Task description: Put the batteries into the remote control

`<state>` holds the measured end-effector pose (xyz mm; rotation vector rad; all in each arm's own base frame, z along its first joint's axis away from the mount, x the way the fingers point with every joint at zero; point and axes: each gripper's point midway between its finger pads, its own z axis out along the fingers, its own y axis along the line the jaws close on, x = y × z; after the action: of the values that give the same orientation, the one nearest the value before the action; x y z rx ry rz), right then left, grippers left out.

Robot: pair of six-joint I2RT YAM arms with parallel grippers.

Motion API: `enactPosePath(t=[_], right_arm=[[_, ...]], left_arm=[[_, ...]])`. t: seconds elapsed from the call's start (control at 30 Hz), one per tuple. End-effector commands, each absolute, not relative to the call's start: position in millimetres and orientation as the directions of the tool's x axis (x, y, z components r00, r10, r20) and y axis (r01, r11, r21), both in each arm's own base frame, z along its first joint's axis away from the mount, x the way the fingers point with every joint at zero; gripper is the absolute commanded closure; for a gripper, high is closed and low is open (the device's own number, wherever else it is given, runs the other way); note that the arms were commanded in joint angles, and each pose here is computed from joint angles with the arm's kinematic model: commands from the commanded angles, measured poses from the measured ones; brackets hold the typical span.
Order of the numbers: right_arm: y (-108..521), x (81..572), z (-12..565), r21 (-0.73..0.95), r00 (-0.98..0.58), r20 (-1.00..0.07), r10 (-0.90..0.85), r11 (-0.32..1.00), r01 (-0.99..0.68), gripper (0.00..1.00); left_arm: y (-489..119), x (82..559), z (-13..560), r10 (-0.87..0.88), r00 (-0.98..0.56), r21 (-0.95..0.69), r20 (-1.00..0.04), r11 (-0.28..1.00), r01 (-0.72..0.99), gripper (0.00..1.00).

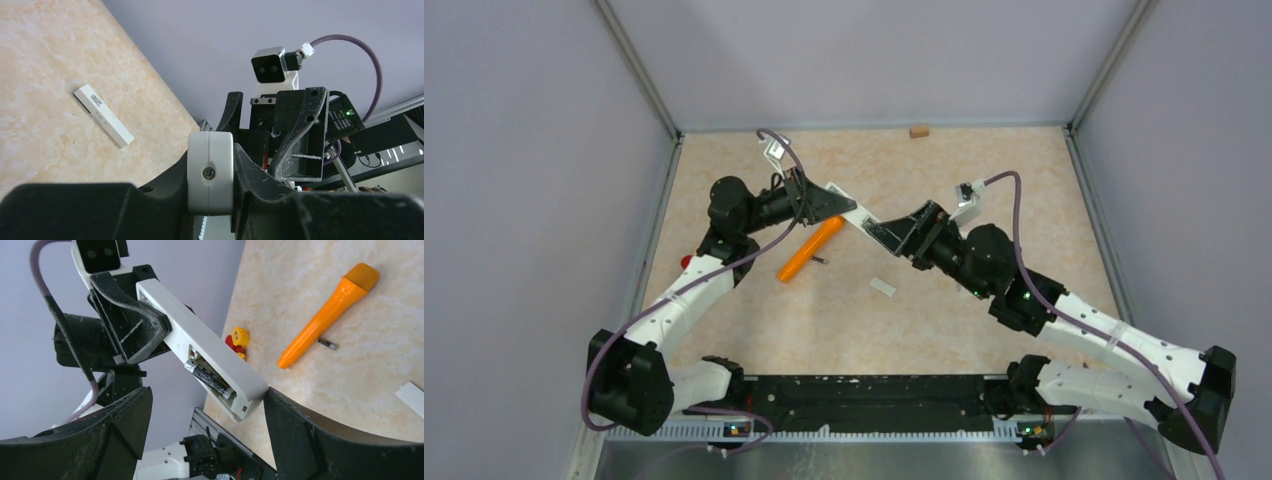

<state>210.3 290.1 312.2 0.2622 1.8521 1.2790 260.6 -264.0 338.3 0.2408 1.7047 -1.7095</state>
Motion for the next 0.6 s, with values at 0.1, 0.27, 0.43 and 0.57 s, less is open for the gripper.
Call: enactPosePath(t=[0.1, 0.27, 0.43, 0.57], right_arm=[[304, 208, 366, 0.919, -0.632, -0.376, 0.678, 0.187, -0.346, 0.17], [311, 212, 360, 0.933, -0.650, -0.349, 0.675, 0.186, -0.308, 0.17], [313, 217, 358, 0.936, -0.643, -0.343, 0.685, 0.187, -0.299, 0.18], [315, 220, 358, 0.938, -0.642, -0.338, 0.688, 0.192, -0.289, 0.23]], left_arm=[[-261, 256, 366, -0.377, -0.691, -0.761, -0.617, 0.060, 0.646, 1.00], [-261, 251, 367, -0.363, -0.694, -0.756, -0.622, 0.049, 0.653, 1.00], [-262, 247, 363, -0.342, -0.694, -0.749, -0.634, 0.048, 0.661, 1.00], [-262, 244, 362, -0.331, -0.691, -0.742, -0.643, 0.047, 0.668, 1.00]])
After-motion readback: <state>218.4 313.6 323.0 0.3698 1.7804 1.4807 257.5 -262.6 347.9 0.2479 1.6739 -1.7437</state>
